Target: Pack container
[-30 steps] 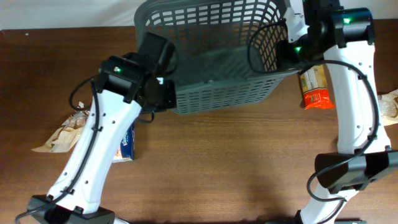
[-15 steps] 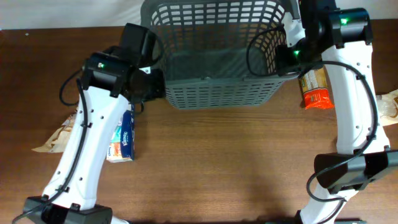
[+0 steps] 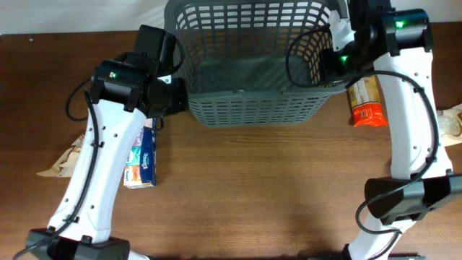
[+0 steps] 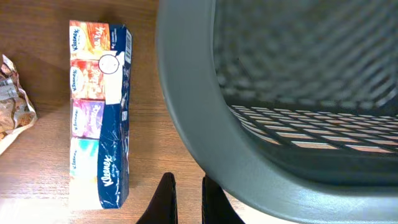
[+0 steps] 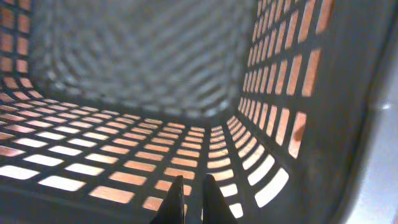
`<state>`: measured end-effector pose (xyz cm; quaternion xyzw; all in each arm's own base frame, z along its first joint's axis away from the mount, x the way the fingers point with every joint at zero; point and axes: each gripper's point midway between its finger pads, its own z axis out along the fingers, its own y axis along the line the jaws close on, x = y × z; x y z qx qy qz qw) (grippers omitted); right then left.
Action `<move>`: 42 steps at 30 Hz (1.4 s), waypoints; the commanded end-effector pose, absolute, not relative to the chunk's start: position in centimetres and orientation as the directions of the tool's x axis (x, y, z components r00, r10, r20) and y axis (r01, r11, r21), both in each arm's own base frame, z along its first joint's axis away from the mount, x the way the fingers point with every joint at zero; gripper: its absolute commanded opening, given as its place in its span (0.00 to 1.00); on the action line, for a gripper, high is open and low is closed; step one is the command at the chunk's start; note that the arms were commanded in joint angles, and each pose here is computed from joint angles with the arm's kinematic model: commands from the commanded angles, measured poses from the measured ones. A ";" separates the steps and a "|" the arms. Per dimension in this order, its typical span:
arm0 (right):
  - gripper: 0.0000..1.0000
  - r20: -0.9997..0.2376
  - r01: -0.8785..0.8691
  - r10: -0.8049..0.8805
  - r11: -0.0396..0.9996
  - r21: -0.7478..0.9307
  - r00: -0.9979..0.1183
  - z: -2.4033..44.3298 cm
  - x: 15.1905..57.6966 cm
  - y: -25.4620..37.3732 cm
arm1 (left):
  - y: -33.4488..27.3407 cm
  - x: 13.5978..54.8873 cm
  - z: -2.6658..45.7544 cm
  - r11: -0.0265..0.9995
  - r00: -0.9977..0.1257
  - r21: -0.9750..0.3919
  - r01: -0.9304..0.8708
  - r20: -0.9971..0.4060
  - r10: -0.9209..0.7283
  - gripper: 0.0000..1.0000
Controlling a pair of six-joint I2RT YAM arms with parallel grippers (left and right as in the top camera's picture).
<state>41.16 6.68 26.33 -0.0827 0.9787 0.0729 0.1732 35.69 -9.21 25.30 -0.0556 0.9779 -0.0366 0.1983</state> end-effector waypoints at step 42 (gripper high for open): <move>0.04 -0.579 0.147 0.262 0.960 0.239 -0.772 27.9 51.8 -10.7 | 5.9 27.6 34.9 0.883 -0.716 0.124 -0.453 -0.640 -0.277 0.02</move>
